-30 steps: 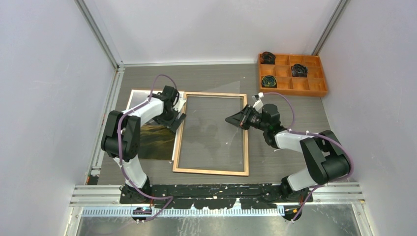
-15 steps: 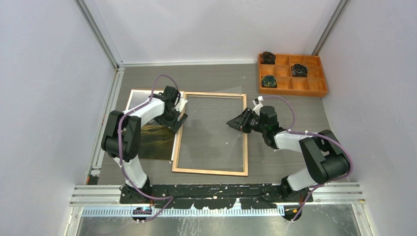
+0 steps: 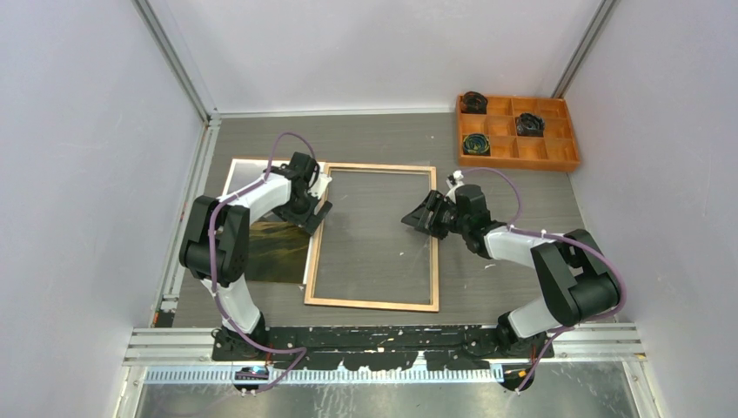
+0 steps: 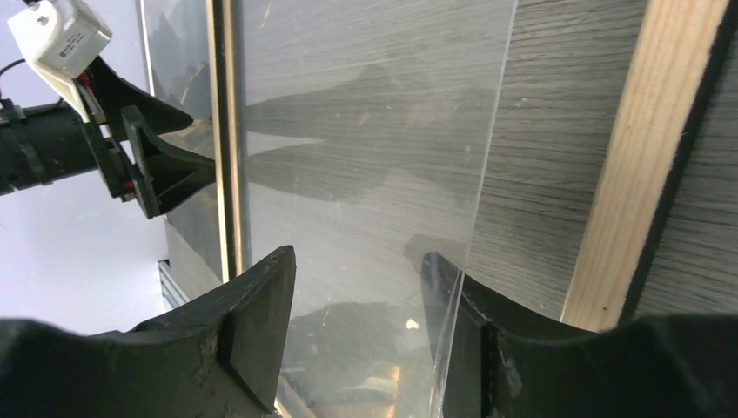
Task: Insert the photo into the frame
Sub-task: Move the photo frame to the center of the board.
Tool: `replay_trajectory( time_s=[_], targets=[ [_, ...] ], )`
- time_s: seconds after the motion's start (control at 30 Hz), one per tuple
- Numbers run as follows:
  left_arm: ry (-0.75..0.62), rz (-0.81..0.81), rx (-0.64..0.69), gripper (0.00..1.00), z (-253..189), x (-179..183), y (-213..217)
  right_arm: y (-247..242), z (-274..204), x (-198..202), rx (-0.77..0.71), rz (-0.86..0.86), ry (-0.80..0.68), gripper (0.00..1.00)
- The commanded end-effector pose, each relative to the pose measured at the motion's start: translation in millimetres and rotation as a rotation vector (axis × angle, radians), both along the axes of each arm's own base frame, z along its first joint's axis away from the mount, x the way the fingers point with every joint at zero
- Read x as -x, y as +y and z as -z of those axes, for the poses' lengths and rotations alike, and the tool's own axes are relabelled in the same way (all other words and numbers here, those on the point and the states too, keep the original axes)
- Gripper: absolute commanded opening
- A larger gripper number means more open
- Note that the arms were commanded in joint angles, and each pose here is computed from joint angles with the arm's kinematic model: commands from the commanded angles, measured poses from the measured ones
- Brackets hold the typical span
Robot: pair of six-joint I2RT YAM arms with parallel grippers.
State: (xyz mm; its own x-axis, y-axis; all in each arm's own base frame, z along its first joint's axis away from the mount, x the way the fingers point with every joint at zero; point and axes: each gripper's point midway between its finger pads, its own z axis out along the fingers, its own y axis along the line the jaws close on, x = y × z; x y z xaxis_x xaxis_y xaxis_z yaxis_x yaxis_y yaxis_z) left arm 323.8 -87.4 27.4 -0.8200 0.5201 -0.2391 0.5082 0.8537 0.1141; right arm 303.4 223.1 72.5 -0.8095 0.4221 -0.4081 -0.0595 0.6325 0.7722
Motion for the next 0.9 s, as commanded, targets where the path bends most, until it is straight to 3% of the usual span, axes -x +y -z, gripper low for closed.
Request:
replay_trajectory(
  time_s=[0.0,0.1,0.13,0.2,0.87],
  targets=[
    [0.000,0.015,0.029,0.87,1,3,-8,-1,-19,-13,0.054,0.001,-0.078,0.63],
    [-0.004,0.016,0.027,0.87,1,2,-7,-5,-18,-14,0.104,0.001,-0.078,0.68],
    [-0.005,0.016,0.026,0.87,1,2,-7,-8,-18,-15,0.127,0.008,-0.078,0.76],
    [-0.005,0.016,0.025,0.87,1,2,-7,-11,-17,-15,0.168,0.010,-0.078,0.82],
    [-0.001,0.016,0.021,0.87,4,2,-6,-39,-9,-12,0.446,0.040,-0.053,0.84]
  ],
)
